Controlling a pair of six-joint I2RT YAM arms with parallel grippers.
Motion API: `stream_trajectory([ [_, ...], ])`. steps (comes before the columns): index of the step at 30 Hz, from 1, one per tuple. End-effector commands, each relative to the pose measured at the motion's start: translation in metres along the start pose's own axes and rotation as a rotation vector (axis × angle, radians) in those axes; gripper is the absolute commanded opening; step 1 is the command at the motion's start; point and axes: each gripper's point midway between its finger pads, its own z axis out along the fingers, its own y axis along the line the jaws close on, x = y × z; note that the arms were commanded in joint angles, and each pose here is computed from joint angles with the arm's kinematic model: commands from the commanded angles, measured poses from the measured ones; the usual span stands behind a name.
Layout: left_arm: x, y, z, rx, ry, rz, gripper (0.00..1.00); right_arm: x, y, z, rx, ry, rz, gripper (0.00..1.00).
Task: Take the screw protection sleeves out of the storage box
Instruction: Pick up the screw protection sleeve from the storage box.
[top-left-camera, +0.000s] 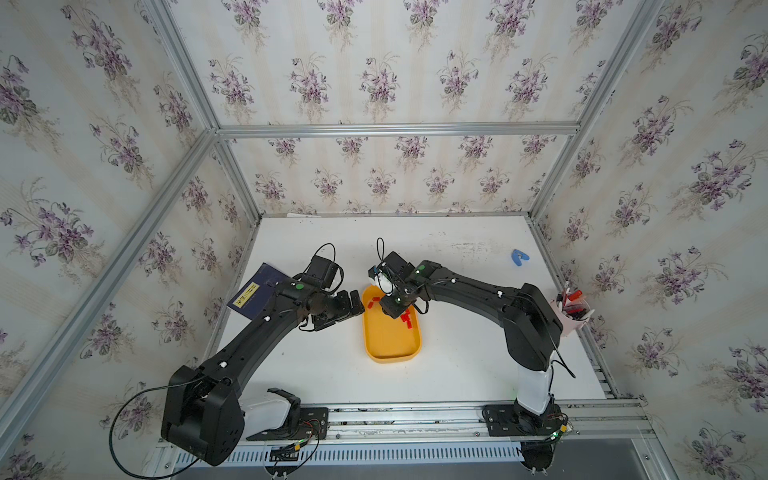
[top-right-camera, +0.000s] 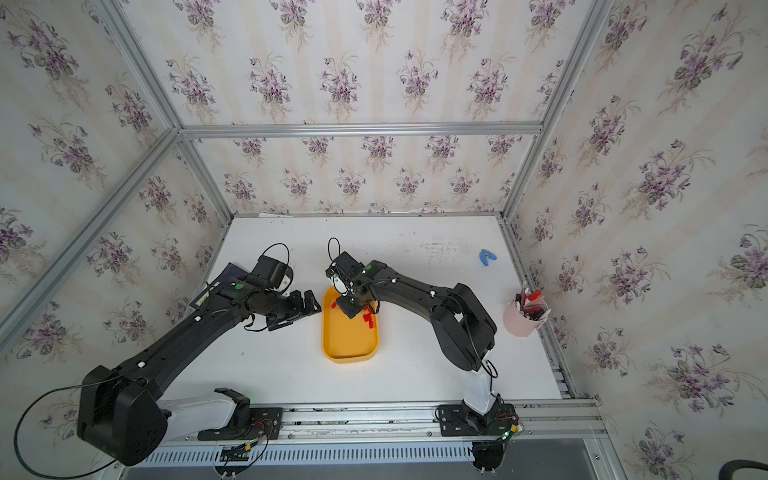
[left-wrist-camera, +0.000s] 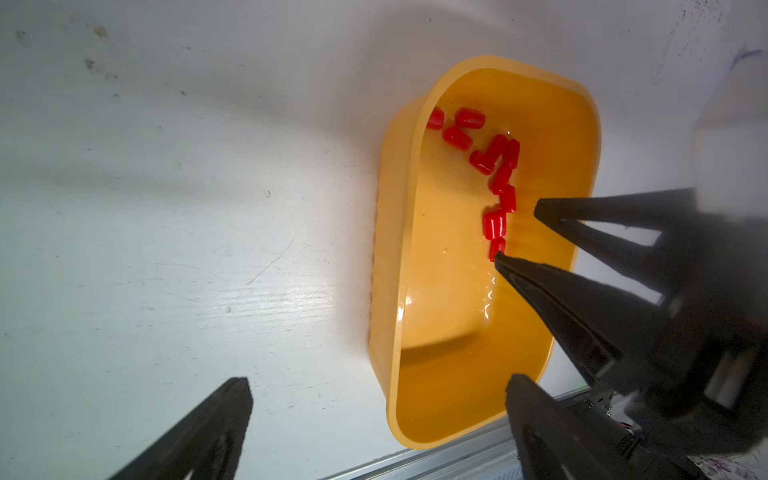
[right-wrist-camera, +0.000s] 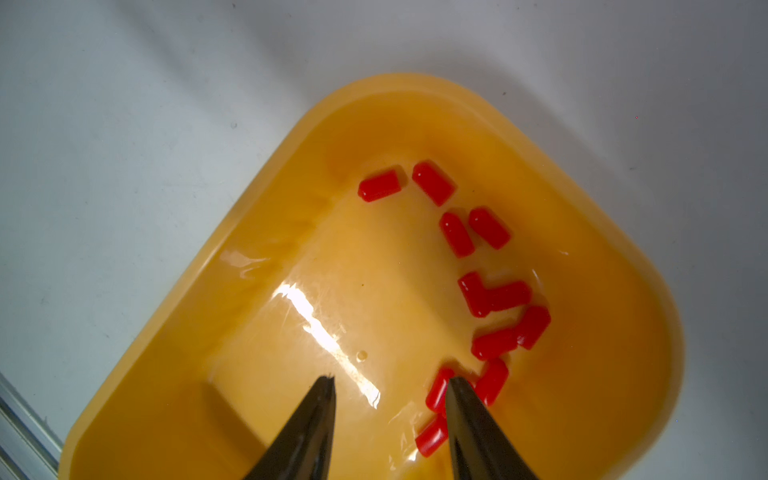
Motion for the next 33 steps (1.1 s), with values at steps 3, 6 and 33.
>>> stream_trajectory([
  [3, -0.002, -0.003, -0.001, 0.015, -0.004, 0.024, 1.0, 0.015, -0.013, 0.021, 0.002, 0.12, -0.012, 0.44],
  [6, -0.002, -0.003, -0.001, 0.013, -0.004, 0.029, 1.0, 0.012, -0.02, 0.028, -0.004, 0.12, -0.001, 0.42],
  [33, -0.005, 0.004, -0.001, 0.004, -0.012, 0.025, 1.0, 0.004, -0.037, 0.054, -0.022, 0.126, 0.005, 0.39],
])
